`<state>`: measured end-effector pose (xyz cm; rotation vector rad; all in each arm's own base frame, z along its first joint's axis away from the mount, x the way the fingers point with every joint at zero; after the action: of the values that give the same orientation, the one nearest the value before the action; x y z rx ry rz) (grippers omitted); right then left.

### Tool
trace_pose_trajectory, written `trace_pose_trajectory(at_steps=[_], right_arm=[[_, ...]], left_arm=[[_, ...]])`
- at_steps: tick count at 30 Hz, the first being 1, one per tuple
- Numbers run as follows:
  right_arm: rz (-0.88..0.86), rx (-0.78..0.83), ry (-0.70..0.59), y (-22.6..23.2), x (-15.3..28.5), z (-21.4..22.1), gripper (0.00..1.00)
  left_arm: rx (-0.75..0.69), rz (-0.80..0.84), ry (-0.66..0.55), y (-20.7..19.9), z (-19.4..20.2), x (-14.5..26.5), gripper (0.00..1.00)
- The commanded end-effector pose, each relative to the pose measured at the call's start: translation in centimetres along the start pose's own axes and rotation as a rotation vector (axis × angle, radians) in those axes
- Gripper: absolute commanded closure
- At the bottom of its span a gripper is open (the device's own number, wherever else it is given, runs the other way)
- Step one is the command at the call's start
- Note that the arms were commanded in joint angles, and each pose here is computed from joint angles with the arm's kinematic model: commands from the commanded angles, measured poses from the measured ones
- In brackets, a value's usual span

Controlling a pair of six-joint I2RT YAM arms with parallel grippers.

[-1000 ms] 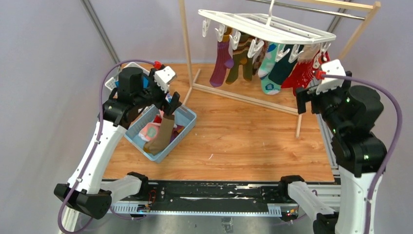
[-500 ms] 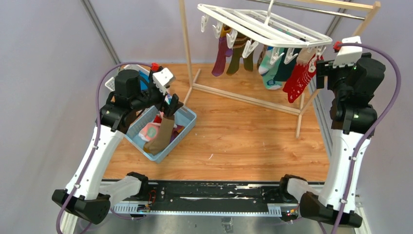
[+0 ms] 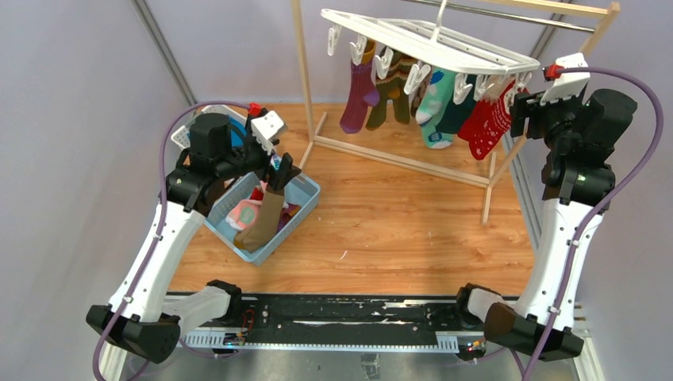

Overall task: Remove the socks clipped to the hanger
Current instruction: Adjust the hanger on the clothesline.

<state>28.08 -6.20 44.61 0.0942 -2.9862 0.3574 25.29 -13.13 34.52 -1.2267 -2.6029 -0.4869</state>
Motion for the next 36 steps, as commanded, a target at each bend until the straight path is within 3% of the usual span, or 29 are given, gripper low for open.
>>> trace_pose_trajectory(at_steps=[1,12,19,21,31,33,34,36], right_arm=[[-0.032,-0.030,-0.052,-0.6,-0.8,-0.5,0.35],[-0.234,-0.125,-0.134,-0.7,-1.8,-0.6,0.53],[-0.221,-0.103,-0.153,-0.7,-1.4,-0.6,0.85],[-0.220,-0.101,-0.155,-0.6,-1.2,-0.6,0.89],[-0.212,-0.093,-0.176,0.9,1.4,-0.8,0.92],[-0.181,-0.080,-0.185,0.8,1.8,-1.1,0.86],[-0.156,-0.067,-0.190,0.6,2.1,-1.4,0.76],[-0.129,-0.052,-0.197,0.3,2.5,-1.9,0.67]], left_arm=[[-0.003,0.012,-0.028,0.0,-0.5,-0.2,0.00],[-0.002,0.020,-0.028,0.0,-0.3,-0.4,0.00],[-0.003,0.023,-0.033,0.0,-0.5,-0.3,0.00],[-0.003,0.025,-0.032,0.0,-0.5,-0.4,0.00],[-0.010,0.023,-0.039,-0.1,-0.6,-0.1,0.00],[-0.007,0.027,-0.036,-0.1,-0.5,-0.2,0.00],[-0.007,0.030,-0.037,-0.2,-0.5,-0.2,0.00],[-0.004,0.032,-0.038,-0.2,-0.6,-0.2,0.00]])
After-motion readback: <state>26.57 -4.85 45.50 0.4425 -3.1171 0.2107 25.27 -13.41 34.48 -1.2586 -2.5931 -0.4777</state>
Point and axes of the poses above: each gripper's point midway between its finger pads, its own x axis back along the fingers, its own y axis along the line the jaws close on, z = x × y, the point moved 5 cm from there along x, back along the fingers, and after that the axes turned 4 degrees about -x, right-handed, at the moved point
